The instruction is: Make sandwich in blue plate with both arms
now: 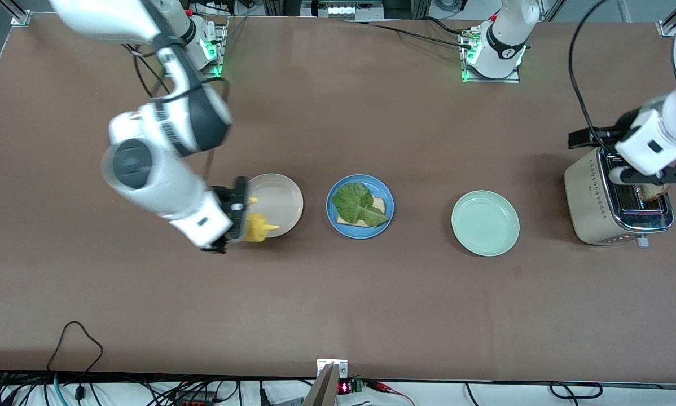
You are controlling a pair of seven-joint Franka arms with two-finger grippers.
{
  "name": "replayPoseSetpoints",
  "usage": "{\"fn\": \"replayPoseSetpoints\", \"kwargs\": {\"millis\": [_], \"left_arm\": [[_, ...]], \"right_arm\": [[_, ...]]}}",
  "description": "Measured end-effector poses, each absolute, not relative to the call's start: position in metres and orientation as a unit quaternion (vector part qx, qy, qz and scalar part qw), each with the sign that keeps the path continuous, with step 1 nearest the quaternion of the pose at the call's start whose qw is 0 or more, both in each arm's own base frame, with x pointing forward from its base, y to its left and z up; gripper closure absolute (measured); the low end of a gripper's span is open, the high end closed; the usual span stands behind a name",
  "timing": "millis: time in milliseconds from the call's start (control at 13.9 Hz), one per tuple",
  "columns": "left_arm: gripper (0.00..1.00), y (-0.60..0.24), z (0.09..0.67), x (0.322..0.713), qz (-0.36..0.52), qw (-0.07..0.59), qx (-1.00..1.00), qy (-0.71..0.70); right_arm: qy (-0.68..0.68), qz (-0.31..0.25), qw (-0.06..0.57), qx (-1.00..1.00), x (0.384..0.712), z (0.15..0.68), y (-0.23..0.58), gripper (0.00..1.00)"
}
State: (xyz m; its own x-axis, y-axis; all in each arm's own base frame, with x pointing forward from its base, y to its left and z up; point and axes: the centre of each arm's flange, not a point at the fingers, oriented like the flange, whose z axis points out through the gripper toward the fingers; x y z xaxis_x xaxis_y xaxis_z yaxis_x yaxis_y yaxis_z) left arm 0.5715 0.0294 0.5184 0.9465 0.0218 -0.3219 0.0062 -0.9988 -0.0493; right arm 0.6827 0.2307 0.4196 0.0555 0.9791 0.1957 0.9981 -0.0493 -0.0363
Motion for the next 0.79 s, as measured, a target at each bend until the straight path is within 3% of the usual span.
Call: {"fn": "replayPoseSetpoints", "kwargs": {"millis": [433, 794], "left_arm": [[0.0, 0.155, 0.467, 0.594, 0.119, 0.036, -0.99, 0.06], [0.0, 0.227, 0.41, 0.586, 0.133, 0.011, -0.989, 0.067]], "right_arm": [[-0.607, -0.172, 0.302, -0.714, 0.699, 0.378, 0.08, 0.54], [-0.58, -0.277, 0.407, -0.649, 0.685, 0.29, -0.001, 0.54]]}}
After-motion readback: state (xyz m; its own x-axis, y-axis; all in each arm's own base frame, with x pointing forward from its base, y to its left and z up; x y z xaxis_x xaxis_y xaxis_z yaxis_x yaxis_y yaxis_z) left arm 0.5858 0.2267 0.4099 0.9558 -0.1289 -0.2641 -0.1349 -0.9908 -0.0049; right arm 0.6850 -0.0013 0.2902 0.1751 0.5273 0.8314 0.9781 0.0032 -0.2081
